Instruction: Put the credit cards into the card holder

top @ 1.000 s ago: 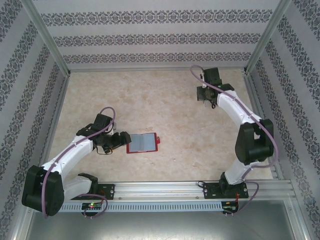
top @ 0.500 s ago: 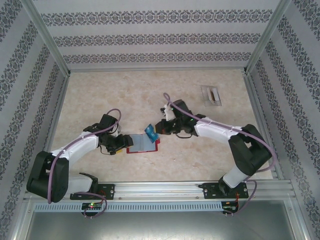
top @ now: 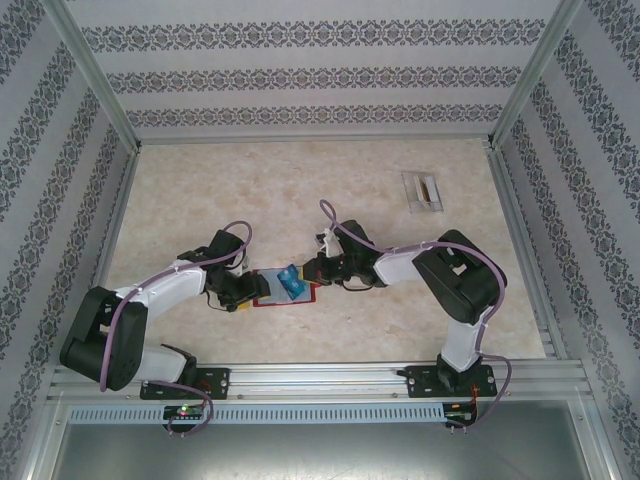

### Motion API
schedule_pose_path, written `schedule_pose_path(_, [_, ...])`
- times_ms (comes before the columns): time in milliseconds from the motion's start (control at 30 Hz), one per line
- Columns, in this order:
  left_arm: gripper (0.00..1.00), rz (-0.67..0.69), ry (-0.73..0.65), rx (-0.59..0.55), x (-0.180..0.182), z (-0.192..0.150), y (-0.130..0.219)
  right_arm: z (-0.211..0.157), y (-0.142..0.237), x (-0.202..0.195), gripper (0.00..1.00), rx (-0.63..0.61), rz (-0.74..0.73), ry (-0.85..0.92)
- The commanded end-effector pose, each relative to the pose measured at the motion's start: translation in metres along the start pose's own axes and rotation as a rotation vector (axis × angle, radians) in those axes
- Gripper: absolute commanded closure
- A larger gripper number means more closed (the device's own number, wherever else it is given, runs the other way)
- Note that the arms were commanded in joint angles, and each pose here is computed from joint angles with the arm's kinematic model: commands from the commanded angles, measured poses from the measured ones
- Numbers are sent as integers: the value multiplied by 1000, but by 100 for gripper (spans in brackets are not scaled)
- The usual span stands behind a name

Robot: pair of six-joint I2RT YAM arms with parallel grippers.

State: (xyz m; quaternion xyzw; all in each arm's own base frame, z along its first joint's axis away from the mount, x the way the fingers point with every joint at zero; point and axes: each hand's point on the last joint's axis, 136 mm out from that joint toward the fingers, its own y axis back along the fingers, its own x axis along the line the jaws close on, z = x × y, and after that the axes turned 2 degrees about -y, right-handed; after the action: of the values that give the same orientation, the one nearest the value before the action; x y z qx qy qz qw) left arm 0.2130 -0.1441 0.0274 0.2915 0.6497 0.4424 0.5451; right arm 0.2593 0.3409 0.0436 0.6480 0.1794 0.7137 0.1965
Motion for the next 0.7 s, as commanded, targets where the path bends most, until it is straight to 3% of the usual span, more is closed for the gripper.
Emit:
schedule_pose_path(0, [53,25,10,-40,-1,9,2,4,4,9,100,-18,59,19])
schedule_pose_path(133, [63,25,16,-32,-1,10,-3,3,8,3,100,-33,37,23])
schedule_pose_path(300, [82,33,35,-30,4,7,-13,-2,12,-3,100,-52,16,35])
schedule_pose_path(667, [84,57,8,-5,-1,5,-16,-7,7,-8,100,-59,21,9])
